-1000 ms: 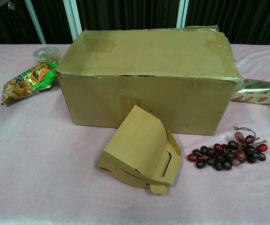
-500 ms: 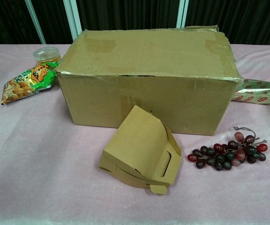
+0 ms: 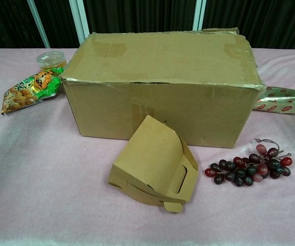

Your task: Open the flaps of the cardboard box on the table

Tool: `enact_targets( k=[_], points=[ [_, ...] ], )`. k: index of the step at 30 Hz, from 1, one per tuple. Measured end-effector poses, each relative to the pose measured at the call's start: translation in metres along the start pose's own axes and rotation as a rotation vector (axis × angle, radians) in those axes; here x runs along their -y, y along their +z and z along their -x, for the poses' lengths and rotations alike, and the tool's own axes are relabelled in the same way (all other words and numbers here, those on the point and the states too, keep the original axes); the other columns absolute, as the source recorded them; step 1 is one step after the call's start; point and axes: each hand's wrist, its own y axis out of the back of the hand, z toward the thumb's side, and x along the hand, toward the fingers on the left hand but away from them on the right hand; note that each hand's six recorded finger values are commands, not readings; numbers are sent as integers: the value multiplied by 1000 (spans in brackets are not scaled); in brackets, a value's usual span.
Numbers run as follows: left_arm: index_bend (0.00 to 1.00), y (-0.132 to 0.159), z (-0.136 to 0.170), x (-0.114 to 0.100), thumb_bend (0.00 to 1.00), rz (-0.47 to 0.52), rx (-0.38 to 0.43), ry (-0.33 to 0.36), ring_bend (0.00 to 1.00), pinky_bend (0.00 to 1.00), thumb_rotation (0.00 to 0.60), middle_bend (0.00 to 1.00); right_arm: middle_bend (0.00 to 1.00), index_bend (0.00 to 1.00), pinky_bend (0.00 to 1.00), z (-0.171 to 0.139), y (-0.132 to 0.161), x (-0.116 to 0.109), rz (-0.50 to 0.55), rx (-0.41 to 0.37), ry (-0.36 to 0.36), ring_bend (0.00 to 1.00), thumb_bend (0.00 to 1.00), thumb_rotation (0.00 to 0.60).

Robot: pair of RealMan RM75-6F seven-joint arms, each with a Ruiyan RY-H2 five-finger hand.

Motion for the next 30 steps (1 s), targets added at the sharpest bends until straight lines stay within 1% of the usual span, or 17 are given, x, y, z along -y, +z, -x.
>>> enact_targets(
  k=[2, 4, 6, 7, 9, 12, 14, 15, 17, 18, 23, 30],
  points=[
    [0, -6, 4, 2, 167, -6, -1, 8, 0, 0, 600, 0, 6, 0, 225, 10, 15, -5, 6, -38, -5, 0, 280, 600],
    [0, -11, 6, 5, 167, -1, -2, 10, 0, 0, 600, 0, 43, 0, 225, 19, 29, -9, 12, -72, -4, 21, 361, 600],
    [0, -13, 7, 9, 167, 21, -7, 3, 0, 0, 600, 0, 113, 7, 225, 32, 47, -15, 23, -112, 6, 75, 512, 600],
    [0, -14, 8, 11, 167, 27, -8, -3, 0, 0, 600, 0, 130, 15, 225, 38, 56, -18, 29, -130, 10, 90, 563, 600],
    [0, -15, 8, 15, 167, 36, -11, -18, 0, 0, 600, 0, 165, 59, 247, 53, 77, -26, 42, -172, 15, 126, 701, 600],
    [0, -16, 7, 17, 167, 55, -13, -30, 0, 0, 600, 0, 197, 110, 276, 76, 103, -37, 61, -214, 22, 164, 837, 600],
    [0, -16, 7, 17, 167, 62, -13, -34, 0, 0, 600, 0, 199, 158, 302, 91, 120, -44, 79, -232, 30, 173, 888, 600],
    [0, -17, 7, 17, 167, 66, -14, -37, 0, 0, 600, 0, 199, 209, 325, 98, 126, -46, 88, -237, 35, 178, 904, 600],
    [0, -17, 7, 18, 167, 71, -15, -40, 0, 0, 600, 0, 199, 274, 349, 109, 139, -49, 109, -245, 49, 182, 914, 600],
    [0, -17, 6, 18, 167, 73, -15, -42, 0, 0, 600, 0, 199, 287, 351, 117, 147, -50, 123, -248, 60, 182, 915, 600],
    [0, -17, 6, 19, 167, 85, -18, -53, 0, 0, 600, 0, 199, 287, 351, 143, 178, -49, 158, -252, 115, 186, 914, 600],
    [0, -18, 5, 20, 167, 101, -26, -63, 0, 0, 600, 0, 206, 289, 351, 172, 214, -33, 176, -228, 191, 197, 913, 600]
  ],
)
